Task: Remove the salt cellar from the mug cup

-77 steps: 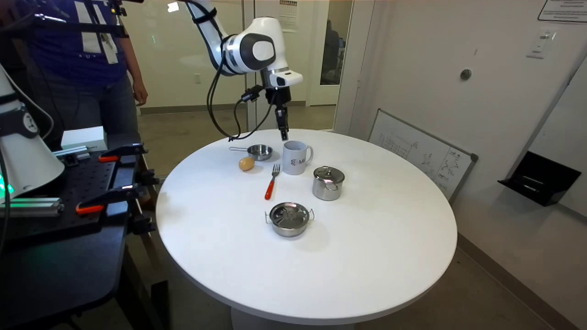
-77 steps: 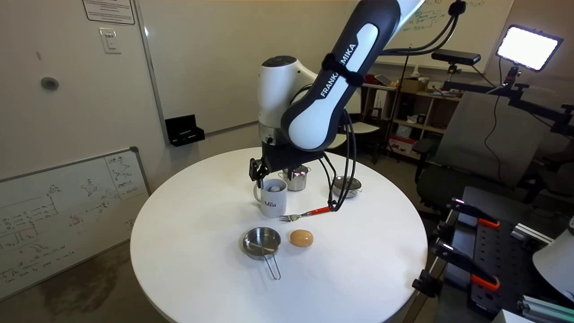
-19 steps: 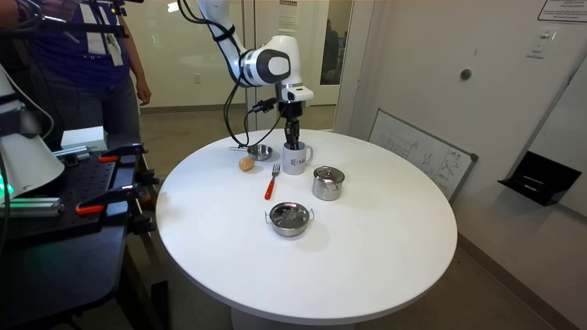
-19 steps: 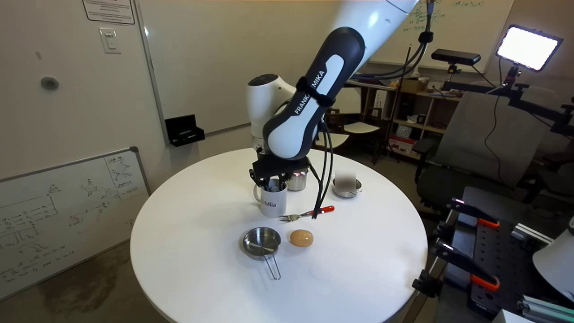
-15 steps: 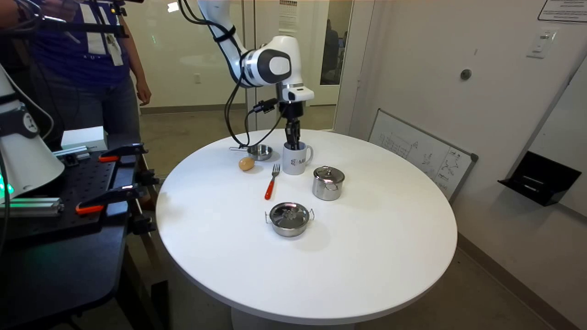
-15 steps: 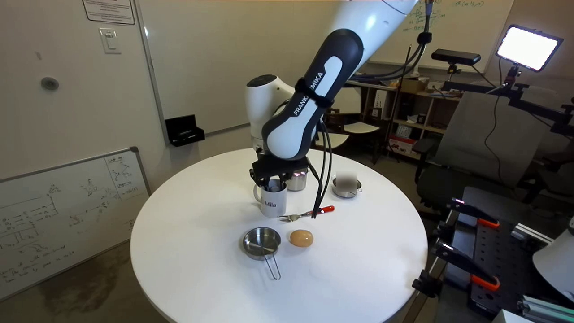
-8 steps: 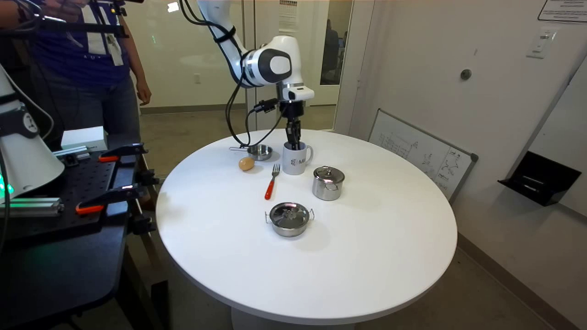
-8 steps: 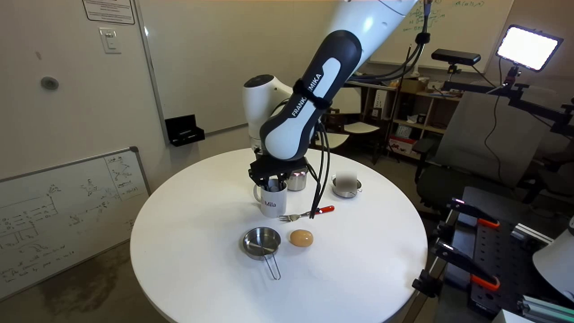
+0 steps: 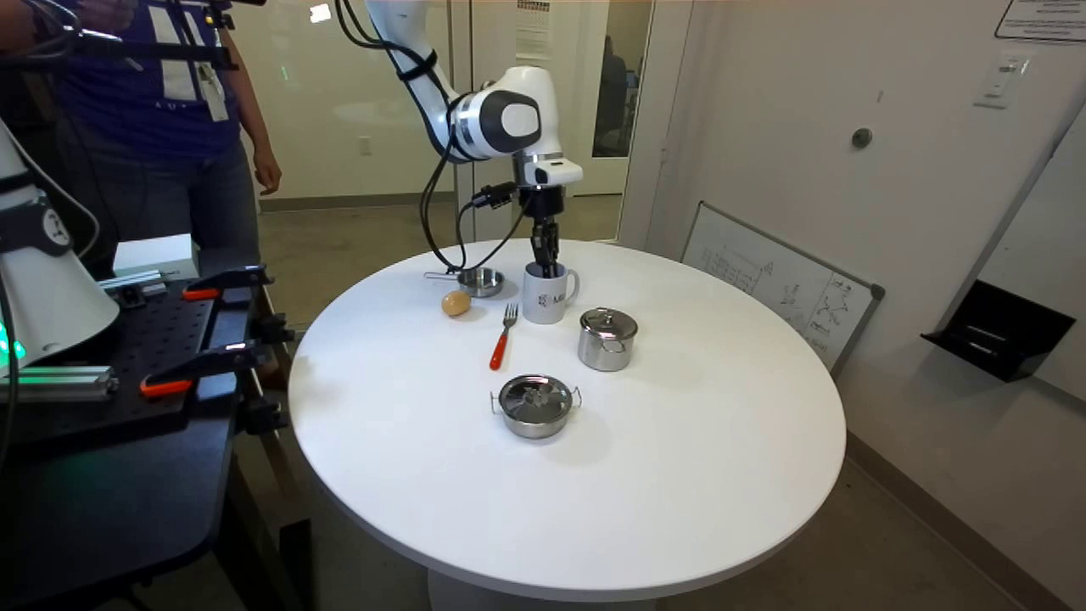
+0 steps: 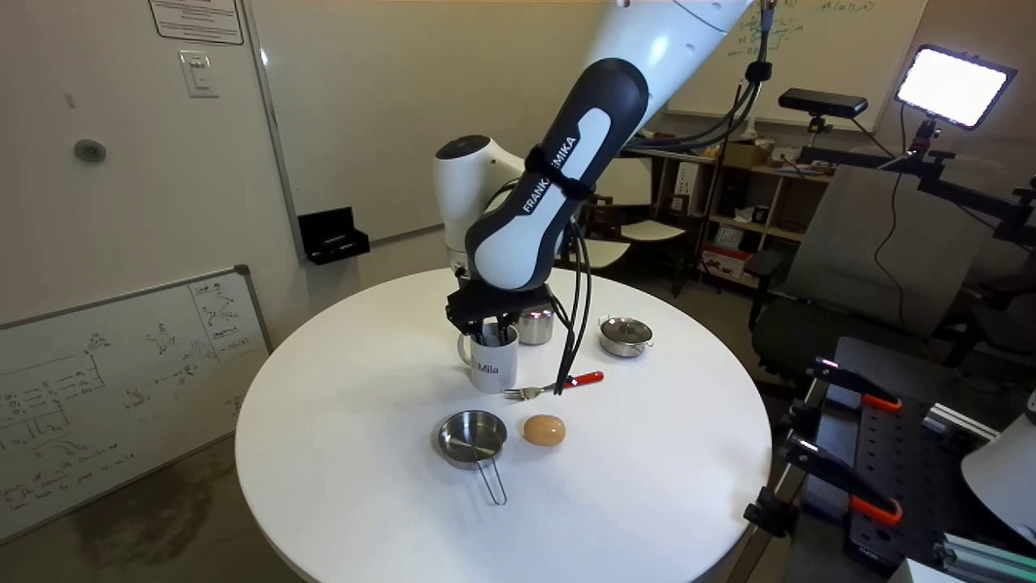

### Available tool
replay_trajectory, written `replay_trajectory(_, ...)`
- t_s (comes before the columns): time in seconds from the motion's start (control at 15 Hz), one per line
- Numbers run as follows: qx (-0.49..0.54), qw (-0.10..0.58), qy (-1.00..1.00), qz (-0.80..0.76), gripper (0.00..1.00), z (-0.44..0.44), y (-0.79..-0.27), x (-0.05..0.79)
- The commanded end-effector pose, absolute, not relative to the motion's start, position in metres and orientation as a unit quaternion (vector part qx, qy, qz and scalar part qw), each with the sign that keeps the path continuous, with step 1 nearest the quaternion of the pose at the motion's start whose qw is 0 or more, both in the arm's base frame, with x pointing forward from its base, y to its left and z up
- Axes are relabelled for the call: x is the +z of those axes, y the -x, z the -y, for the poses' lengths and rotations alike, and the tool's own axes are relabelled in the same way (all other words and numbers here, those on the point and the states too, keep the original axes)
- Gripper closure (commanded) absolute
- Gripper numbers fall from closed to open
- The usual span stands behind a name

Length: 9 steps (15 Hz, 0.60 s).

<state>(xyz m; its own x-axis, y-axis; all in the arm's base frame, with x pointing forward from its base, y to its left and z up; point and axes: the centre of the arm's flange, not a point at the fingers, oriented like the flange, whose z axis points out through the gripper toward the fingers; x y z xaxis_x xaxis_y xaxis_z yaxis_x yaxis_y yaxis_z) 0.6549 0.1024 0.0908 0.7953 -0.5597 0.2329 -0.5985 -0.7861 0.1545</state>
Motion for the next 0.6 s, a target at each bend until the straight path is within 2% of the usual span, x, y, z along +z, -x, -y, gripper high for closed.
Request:
replay_trajectory(0.0,0.091,0.123,-0.937,0.315,0.92,-0.107,-0.658,0.097)
replay_trajectory(0.53,0.097,0.134,-0.937,0.309,0.92,-0.107,-0.651,0.135)
